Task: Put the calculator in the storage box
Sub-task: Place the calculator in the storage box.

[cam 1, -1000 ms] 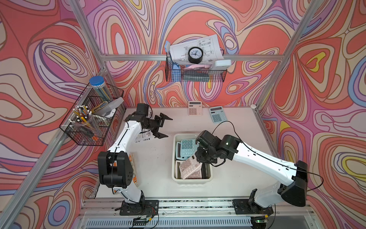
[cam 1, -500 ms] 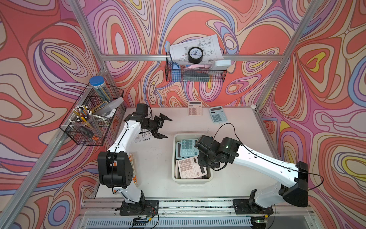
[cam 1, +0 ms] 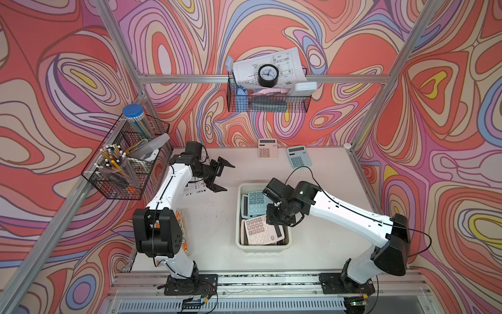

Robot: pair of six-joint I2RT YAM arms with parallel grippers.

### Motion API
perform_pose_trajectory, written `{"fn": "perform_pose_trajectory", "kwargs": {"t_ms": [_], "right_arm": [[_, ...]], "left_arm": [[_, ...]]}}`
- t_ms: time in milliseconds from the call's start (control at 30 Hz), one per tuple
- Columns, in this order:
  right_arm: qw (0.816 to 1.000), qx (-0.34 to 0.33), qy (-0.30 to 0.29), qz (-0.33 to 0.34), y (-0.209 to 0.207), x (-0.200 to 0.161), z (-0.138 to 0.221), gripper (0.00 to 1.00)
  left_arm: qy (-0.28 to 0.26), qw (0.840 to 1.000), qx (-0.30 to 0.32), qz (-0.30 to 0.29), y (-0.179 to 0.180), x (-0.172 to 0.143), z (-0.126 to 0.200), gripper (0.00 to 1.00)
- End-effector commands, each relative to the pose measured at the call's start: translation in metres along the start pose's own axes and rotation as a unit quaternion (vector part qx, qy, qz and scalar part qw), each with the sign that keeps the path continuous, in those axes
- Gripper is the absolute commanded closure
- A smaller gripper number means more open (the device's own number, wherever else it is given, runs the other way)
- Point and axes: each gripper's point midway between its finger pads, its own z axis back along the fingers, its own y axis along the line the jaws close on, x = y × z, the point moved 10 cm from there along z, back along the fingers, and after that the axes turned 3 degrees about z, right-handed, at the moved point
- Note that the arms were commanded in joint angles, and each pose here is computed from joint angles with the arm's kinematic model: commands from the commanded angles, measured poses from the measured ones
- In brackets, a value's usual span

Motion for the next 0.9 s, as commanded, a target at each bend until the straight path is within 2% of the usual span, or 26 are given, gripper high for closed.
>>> {"fn": "perform_pose_trajectory", "kwargs": {"t_ms": [0, 200, 367, 600, 700, 867], "right_arm": [[0.999, 0.026, 0.025, 0.036, 0.004, 0.012, -0.01, 0.62], [0.998, -0.026, 0.06, 0.023, -0.002, 0.019, -0.024, 0.64], [0.994, -0.068, 0.08, -0.026, -0.019, 0.002, -0.017, 0.67], [0.991, -0.08, 0.1, -0.05, -0.024, -0.005, -0.011, 0.67], [0.989, -0.091, 0.108, -0.051, -0.021, -0.002, -0.009, 0.7], [0.994, -0.078, 0.077, -0.03, -0.006, 0.015, 0.006, 0.72]], "left_arm": [[-0.006, 1.0, 0.02, -0.001, 0.002, 0.003, 0.001, 0.02], [-0.004, 1.0, 0.027, 0.001, 0.004, 0.006, -0.002, 0.02], [0.0, 0.999, 0.032, 0.003, 0.002, 0.009, -0.004, 0.02], [0.003, 0.999, 0.04, 0.002, -0.001, 0.013, -0.007, 0.02], [0.004, 0.999, 0.044, 0.003, -0.001, 0.014, -0.007, 0.02], [0.004, 0.999, 0.053, 0.001, -0.004, 0.014, -0.006, 0.02]]}}
